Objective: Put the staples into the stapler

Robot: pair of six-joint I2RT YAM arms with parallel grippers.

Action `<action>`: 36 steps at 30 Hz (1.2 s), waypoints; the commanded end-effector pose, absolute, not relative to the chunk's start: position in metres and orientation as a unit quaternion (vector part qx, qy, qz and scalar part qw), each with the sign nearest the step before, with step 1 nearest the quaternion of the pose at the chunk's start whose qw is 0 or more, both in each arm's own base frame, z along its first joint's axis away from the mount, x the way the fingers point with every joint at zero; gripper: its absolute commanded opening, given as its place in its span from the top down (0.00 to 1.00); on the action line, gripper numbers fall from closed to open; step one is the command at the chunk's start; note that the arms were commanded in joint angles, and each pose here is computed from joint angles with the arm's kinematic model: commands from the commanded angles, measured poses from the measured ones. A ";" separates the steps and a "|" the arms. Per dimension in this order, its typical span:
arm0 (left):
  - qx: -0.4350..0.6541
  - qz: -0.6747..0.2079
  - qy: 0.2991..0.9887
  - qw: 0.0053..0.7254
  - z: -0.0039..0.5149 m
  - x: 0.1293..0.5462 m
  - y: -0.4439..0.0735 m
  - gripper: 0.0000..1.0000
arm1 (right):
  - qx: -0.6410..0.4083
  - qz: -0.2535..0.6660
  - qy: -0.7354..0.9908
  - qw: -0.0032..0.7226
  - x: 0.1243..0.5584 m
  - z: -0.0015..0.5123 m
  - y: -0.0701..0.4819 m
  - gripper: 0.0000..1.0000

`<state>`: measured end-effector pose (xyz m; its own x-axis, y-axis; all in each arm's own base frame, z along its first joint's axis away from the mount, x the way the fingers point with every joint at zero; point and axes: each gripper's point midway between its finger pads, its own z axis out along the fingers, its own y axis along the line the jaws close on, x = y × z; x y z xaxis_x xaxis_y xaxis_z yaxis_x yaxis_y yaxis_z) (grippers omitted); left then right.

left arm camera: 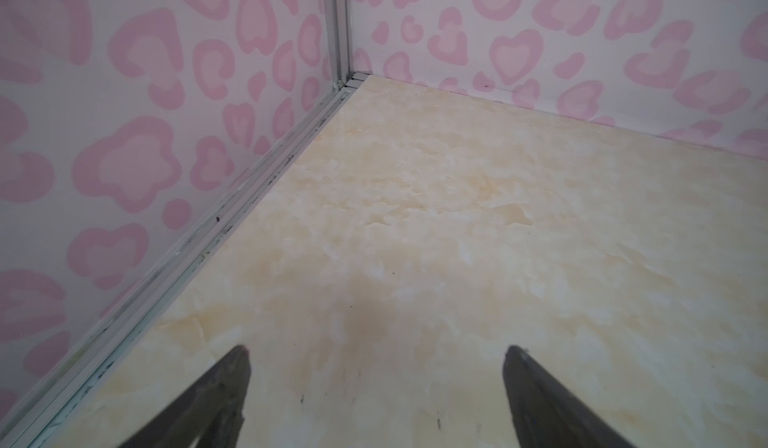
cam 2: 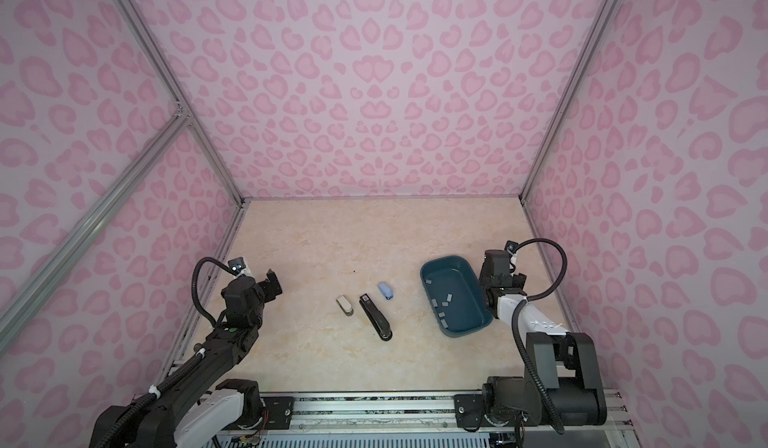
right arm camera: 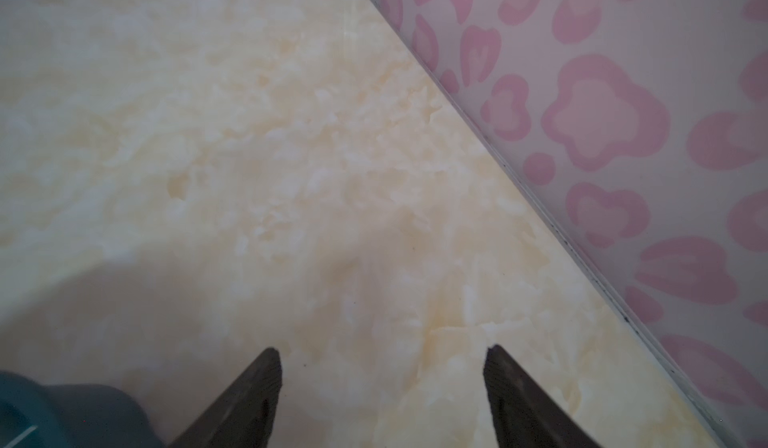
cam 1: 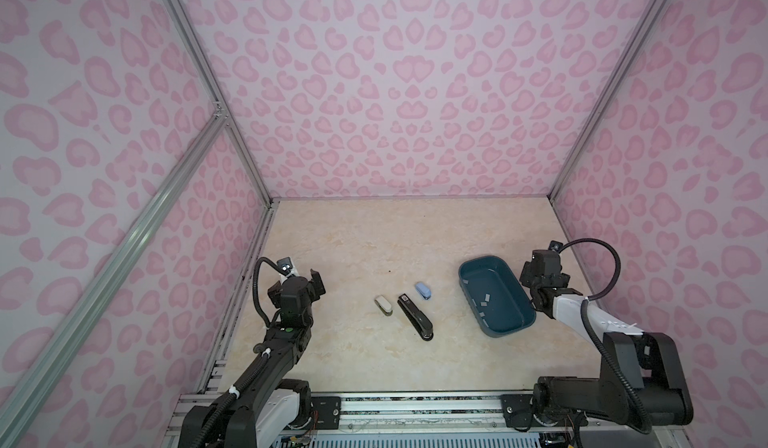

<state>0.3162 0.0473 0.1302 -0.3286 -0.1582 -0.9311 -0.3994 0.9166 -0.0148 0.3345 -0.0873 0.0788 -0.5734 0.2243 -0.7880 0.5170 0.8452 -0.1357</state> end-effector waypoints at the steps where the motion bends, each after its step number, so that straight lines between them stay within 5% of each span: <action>1: -0.211 0.151 0.764 0.590 0.140 0.311 0.069 0.04 | 0.196 -0.164 0.817 0.517 0.351 0.110 -0.083 0.21; 6: -0.196 0.139 0.754 0.611 0.140 0.313 0.069 0.04 | 0.123 -0.069 0.772 0.619 0.352 0.130 -0.055 0.16; 12: -0.129 0.091 0.752 0.640 0.145 0.328 0.050 0.04 | 0.050 -0.006 0.779 0.625 0.383 0.108 -0.027 0.15; 15: -0.074 0.061 0.760 0.643 0.146 0.339 0.031 0.03 | 0.058 -0.026 0.787 0.614 0.383 0.102 -0.030 0.16; 17: -0.046 0.047 0.763 0.643 0.146 0.345 0.021 0.03 | 0.073 -0.035 0.789 0.609 0.380 0.104 -0.035 0.02; 25: -0.023 0.027 0.785 0.619 0.140 0.370 0.015 0.02 | 0.078 -0.125 0.782 0.605 0.377 0.106 -0.030 0.02; 36: -0.011 -0.002 0.779 0.627 0.120 0.384 0.005 0.02 | 0.079 -0.131 0.778 0.609 0.375 0.107 -0.030 0.02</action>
<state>0.3713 0.0127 0.1033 -0.2928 -0.0307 -0.9557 -0.0646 0.9978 -0.0123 0.3743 -0.0261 0.0989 -0.2802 -0.0319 -0.9594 0.2580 0.9602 -0.1073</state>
